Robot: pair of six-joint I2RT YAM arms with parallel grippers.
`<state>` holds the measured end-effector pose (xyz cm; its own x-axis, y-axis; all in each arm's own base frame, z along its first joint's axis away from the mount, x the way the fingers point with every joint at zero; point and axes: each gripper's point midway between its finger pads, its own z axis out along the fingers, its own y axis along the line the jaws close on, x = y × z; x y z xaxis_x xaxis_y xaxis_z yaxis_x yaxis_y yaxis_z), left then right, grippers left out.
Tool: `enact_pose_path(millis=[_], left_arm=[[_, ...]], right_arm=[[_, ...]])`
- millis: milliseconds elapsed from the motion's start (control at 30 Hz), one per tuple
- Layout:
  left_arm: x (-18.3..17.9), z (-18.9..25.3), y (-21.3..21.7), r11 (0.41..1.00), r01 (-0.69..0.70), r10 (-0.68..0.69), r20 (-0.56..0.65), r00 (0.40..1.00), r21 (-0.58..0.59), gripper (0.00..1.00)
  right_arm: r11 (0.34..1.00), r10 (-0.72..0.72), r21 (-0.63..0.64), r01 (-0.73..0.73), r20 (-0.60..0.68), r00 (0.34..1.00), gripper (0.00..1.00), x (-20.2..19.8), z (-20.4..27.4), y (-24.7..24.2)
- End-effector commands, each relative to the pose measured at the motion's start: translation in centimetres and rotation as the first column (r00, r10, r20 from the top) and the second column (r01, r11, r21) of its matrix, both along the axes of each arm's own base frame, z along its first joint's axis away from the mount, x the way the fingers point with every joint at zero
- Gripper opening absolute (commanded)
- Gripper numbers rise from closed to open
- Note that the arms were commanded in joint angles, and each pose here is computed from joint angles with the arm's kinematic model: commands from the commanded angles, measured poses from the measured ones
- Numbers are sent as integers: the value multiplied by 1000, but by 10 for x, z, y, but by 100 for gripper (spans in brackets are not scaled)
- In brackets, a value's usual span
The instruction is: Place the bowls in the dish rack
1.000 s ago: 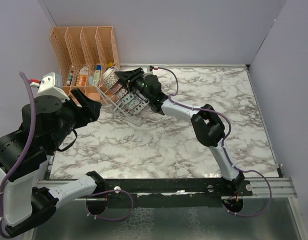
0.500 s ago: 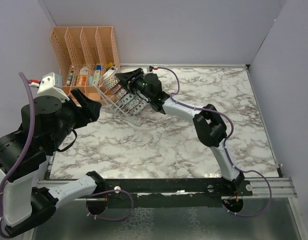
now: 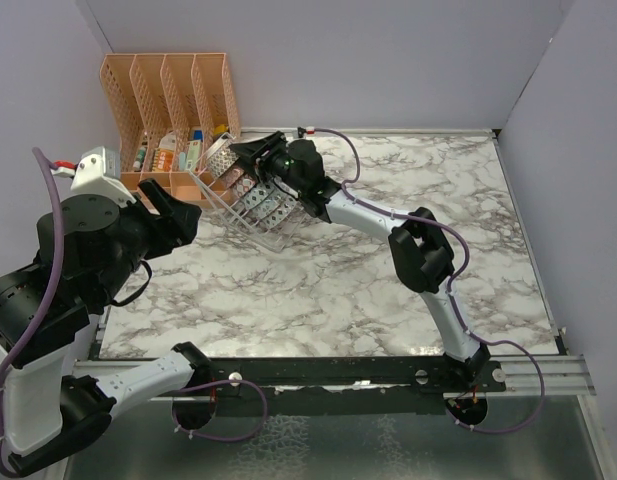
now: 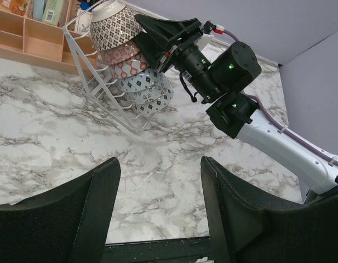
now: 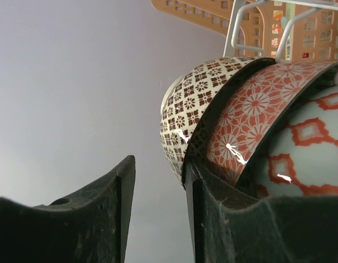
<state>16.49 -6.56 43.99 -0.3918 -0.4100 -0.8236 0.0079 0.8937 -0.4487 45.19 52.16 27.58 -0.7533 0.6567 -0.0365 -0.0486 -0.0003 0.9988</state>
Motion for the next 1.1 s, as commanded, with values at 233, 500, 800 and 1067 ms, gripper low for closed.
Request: enact_pose_path(millis=[233,500,800,1067], left_arm=[[4,5,3,1000,-14,14,28,1000,19,63],[6,6,1,1000,-12,11,31,999,20,63],[8,4,0,1000,-16,15,24,1000,23,66],[9,-1,-2,999,-9,9,14,1000,34,80]], right_arm=[[998,27,-49,-29,-39,999,43,-8,10,-1],[996,-12,-88,4,-97,995,44,-12,0,-13],[995,-20,-102,8,-112,994,44,-20,-1,-23],[996,2,-91,-11,-92,996,44,-28,6,-27]])
